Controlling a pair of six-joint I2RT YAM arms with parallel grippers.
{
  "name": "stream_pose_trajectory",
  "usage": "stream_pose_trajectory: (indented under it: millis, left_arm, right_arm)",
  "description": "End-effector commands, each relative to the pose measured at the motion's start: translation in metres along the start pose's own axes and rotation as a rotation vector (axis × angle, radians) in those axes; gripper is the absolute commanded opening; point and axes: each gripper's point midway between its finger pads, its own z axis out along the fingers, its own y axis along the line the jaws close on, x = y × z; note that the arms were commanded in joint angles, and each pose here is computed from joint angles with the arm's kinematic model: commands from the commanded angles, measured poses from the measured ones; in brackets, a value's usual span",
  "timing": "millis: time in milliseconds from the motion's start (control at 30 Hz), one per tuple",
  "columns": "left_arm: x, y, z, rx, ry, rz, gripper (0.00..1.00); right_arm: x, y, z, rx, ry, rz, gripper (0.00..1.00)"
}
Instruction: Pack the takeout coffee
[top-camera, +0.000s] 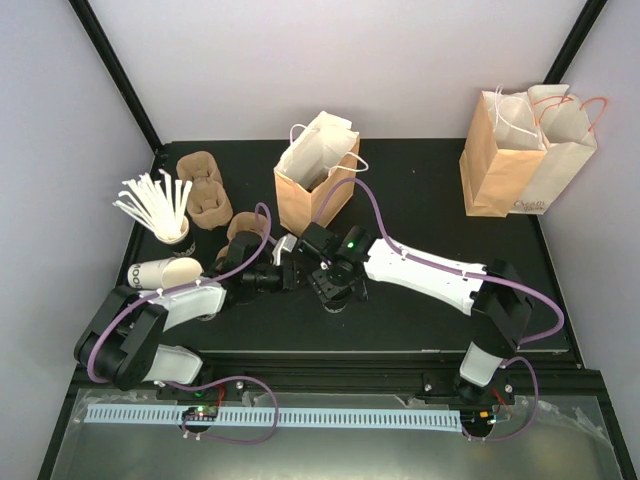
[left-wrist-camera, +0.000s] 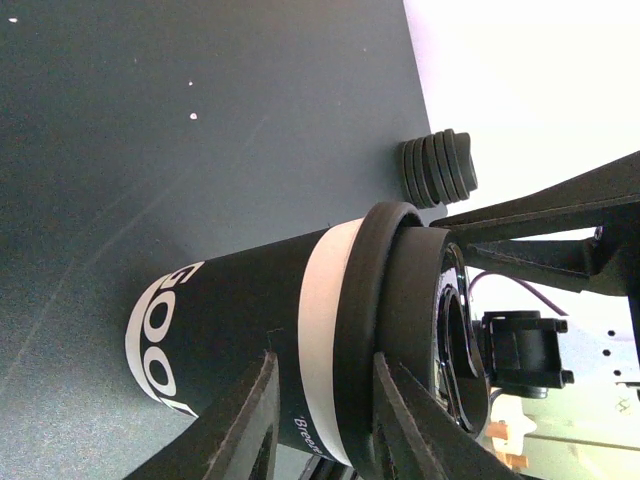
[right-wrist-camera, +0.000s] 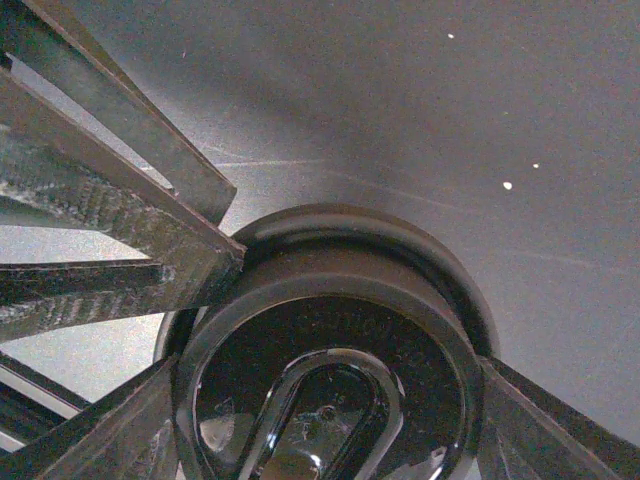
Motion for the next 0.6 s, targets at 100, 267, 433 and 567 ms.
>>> stream_pose_trajectory:
  millis: [100, 267, 433, 567]
  left_arm:
    - [0.020, 0.041, 0.006, -0.187, 0.057, -0.075, 0.26]
    - [0.034, 0.048, 0.012, -0.221, 0.104, -0.100, 0.23]
    - [0.045, 0.054, 0.017, -0.239, 0.135, -0.116, 0.23]
    - [0.052, 0.062, 0.018, -0.259, 0.158, -0.138, 0.23]
  right_arm:
    - [0.035, 0.007, 0.028, -0.025, 0.157, -0.030, 0.62]
    - [0.044, 0.008, 0.029, -0.049, 0.198, -0.028, 0.62]
    - [0.053, 0.006, 0.033, -0.055, 0.239, -0.036, 0.56]
    - [0.058, 0.005, 0.033, -0.057, 0.263, -0.050, 0.55]
